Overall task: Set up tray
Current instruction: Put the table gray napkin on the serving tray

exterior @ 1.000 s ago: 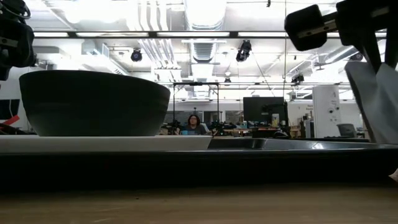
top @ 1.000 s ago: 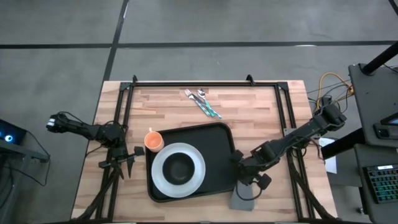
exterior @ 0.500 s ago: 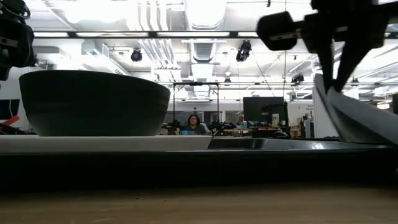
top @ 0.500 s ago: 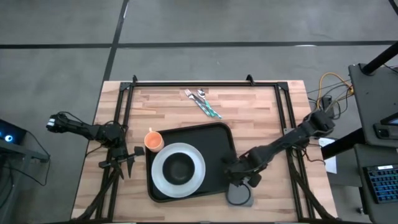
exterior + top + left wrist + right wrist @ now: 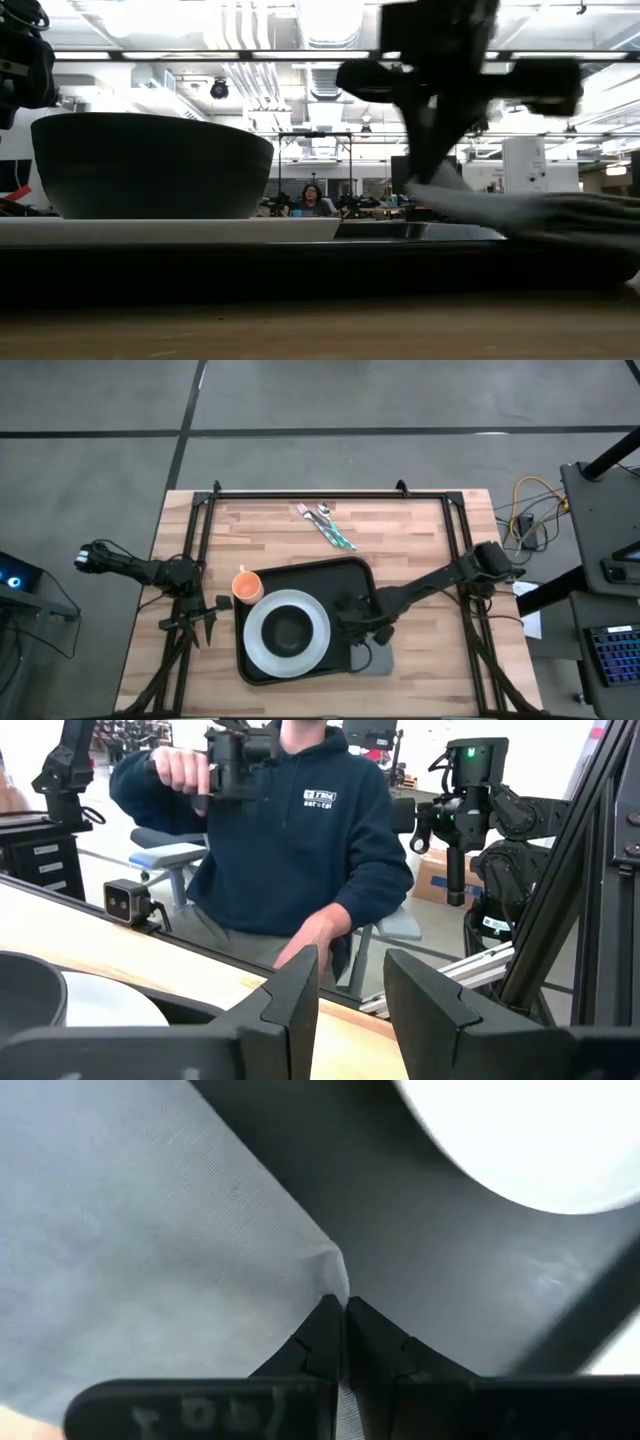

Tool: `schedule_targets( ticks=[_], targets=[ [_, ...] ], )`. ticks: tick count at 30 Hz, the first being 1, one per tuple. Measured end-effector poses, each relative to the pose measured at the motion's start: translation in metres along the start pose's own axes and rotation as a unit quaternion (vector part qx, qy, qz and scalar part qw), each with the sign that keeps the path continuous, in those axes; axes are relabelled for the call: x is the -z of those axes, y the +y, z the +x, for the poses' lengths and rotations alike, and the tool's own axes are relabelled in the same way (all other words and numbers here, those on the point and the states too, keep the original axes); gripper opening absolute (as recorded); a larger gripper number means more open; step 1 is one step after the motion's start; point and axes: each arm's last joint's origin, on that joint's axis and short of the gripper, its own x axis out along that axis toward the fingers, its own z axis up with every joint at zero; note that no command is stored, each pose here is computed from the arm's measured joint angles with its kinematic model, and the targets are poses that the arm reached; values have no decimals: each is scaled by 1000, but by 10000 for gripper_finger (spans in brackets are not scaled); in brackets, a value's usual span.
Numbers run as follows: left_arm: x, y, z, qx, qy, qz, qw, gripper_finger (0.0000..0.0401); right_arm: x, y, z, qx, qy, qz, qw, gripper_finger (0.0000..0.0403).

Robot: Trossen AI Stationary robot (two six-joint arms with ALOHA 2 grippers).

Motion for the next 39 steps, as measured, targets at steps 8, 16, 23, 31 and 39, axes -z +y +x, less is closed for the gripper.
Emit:
schedule_targets(
  ticks=[8, 16, 23, 31, 39],
  targets=[
    [0, 0, 0, 0, 0, 0, 1000, 98, -3, -31, 17, 38, 12, -18, 999, 8],
    [0, 0, 0, 0, 0, 0, 1000, 98, 2, -44, 31, 39, 18, -32, 999, 8],
    [0, 0, 0, 0, 0, 0, 1000, 98, 6, -54, 33, 49, 8, -43, 998, 8],
    [0, 0, 0, 0, 0, 0, 1000, 98, 6, -53, 35, -4, -38, -37, 999, 18],
    [0, 0, 0, 0, 0, 0, 1000, 98, 5, -55, 31, 7, -33, -21, 999, 117]
  ],
)
